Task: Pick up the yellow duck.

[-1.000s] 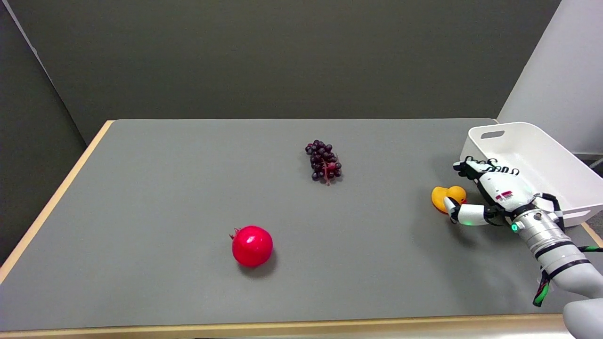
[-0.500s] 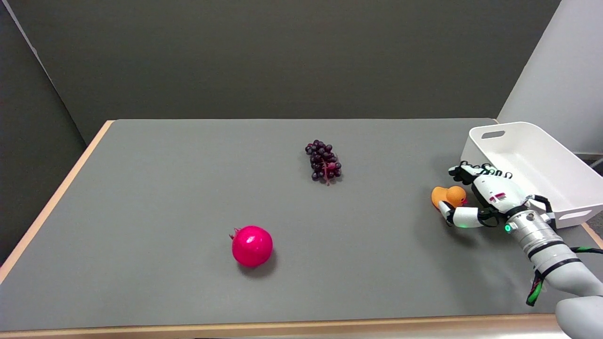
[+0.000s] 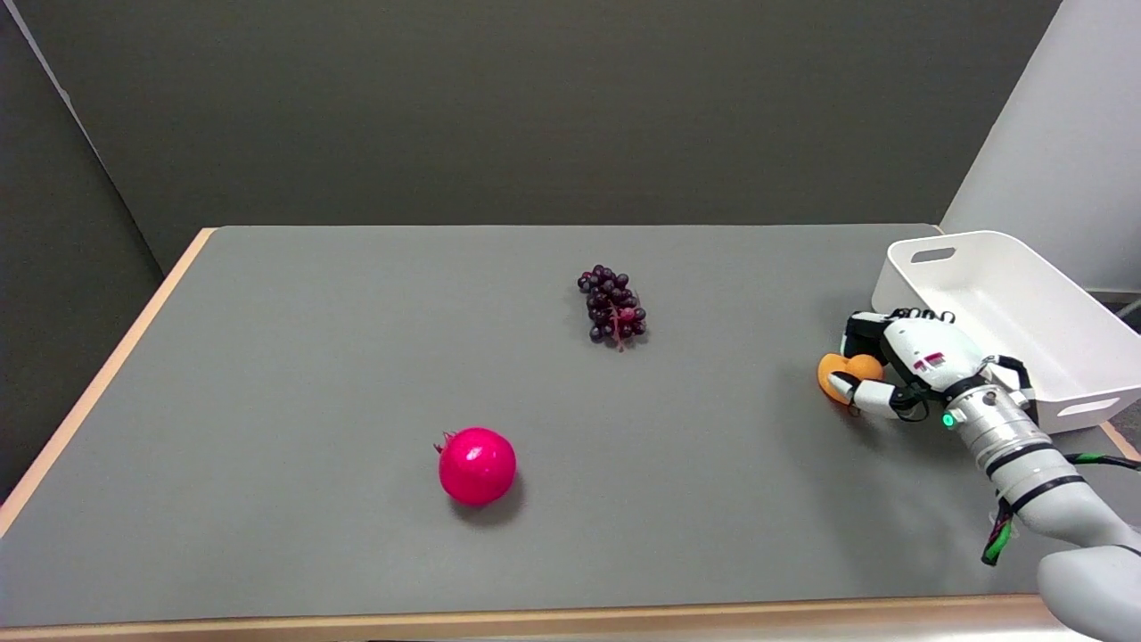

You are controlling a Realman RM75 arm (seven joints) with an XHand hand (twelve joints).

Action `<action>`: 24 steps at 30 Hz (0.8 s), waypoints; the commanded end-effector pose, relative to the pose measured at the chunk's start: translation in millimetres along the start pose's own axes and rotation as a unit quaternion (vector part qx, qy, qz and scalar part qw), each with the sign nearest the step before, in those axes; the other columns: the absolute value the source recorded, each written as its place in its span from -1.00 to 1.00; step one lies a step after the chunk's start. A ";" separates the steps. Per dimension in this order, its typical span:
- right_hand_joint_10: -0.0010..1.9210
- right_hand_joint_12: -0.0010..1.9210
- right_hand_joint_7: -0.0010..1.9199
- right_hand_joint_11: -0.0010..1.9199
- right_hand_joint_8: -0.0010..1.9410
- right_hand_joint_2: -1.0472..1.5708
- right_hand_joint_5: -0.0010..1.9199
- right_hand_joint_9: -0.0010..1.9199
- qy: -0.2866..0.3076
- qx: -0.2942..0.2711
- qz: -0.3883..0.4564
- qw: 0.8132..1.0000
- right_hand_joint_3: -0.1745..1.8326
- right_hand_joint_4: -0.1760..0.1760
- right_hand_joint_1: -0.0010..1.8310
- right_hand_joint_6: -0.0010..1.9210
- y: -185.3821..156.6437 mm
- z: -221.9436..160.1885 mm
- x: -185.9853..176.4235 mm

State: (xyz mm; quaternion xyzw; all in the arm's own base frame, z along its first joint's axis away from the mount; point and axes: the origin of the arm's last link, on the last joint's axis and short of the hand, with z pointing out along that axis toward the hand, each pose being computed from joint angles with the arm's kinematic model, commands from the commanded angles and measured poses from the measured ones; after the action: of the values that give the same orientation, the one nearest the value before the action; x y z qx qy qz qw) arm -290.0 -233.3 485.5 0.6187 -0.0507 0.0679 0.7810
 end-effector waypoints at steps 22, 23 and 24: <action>0.63 0.93 -0.01 -0.41 0.48 0.56 -0.25 -0.07 0.178 0.090 -0.032 0.979 -0.24 -0.50 0.11 0.59 -56.2 33.5 98.9; 0.63 0.93 -0.01 -0.42 0.48 0.56 -0.25 -0.07 0.191 0.086 -0.042 0.977 -0.24 -0.53 0.11 0.59 -55.1 33.4 106.1; 0.64 0.94 -0.01 -0.43 0.49 0.56 -0.25 -0.07 0.209 0.079 -0.056 0.973 -0.24 -0.57 0.11 0.59 -52.7 33.2 116.4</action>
State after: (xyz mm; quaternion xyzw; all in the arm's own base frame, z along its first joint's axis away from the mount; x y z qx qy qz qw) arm -256.0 -262.5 466.0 0.6503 0.0021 0.0974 0.7534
